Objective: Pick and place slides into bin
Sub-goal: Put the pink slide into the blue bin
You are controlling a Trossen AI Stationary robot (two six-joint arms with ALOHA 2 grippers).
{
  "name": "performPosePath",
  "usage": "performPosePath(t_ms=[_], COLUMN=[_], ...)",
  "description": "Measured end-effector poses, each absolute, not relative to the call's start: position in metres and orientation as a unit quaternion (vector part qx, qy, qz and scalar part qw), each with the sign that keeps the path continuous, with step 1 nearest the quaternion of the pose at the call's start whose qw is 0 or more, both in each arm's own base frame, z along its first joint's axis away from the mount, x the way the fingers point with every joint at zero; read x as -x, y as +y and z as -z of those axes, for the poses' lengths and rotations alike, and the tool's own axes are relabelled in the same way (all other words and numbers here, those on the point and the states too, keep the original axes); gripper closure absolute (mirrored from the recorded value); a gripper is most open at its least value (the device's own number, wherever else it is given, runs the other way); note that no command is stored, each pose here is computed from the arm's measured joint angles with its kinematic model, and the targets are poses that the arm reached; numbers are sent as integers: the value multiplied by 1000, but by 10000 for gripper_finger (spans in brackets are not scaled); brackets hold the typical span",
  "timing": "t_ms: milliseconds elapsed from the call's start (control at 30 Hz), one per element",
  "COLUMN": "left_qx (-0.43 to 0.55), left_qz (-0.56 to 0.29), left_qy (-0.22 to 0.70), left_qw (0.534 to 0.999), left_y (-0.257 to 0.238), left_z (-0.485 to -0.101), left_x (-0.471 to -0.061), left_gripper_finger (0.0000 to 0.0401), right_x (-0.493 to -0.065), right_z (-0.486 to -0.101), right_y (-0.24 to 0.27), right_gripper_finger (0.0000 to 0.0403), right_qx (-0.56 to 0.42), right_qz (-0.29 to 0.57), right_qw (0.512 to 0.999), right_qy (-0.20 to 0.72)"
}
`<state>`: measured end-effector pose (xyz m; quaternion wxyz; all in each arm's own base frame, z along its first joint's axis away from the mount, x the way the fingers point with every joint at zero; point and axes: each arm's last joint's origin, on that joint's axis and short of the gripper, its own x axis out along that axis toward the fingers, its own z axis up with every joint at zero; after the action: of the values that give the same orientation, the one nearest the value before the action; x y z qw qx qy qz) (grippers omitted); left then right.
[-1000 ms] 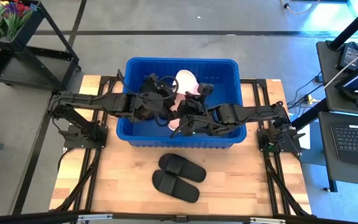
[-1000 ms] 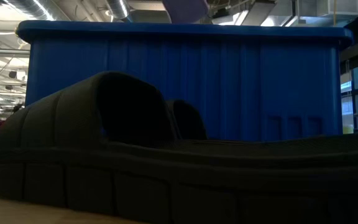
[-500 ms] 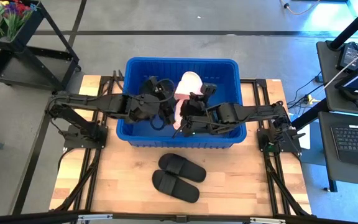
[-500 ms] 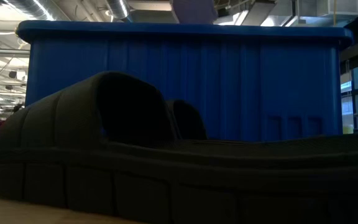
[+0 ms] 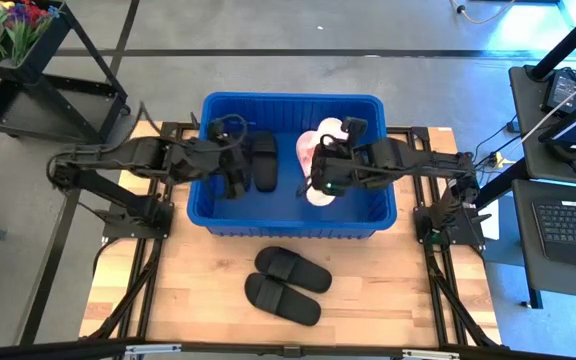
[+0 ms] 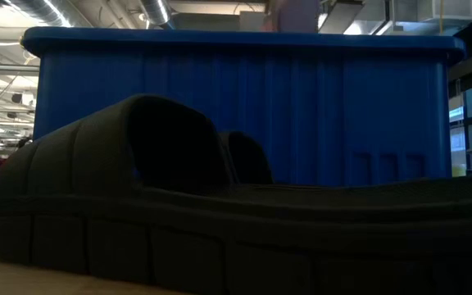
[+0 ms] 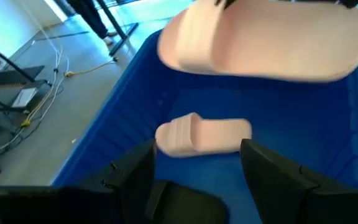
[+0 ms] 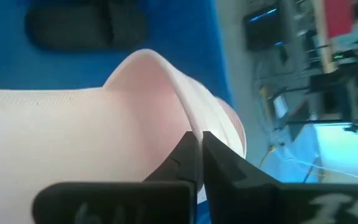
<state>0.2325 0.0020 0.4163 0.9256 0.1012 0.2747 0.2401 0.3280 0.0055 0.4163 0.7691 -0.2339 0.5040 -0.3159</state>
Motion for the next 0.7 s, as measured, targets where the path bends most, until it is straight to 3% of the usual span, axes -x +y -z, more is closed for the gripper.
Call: performPosePath(t_ms=[200, 400, 700], left_qx=[-86, -77, -62], left_qz=[-262, -277, -299], left_qy=[272, 279, 275], left_qw=[922, 916, 912], left_y=[9, 14, 21], left_z=[-397, -370, -356], left_x=[-205, -184, -164], left_gripper_finger=[173, 173, 173], right_x=[-317, -314, -292], right_z=[-403, -373, -315], right_y=[-27, -54, -97], right_gripper_finger=[392, 393, 393], right_qx=[244, 246, 232], right_qz=[304, 225, 210], right_qw=[745, 786, 782], right_qy=[542, 521, 540])
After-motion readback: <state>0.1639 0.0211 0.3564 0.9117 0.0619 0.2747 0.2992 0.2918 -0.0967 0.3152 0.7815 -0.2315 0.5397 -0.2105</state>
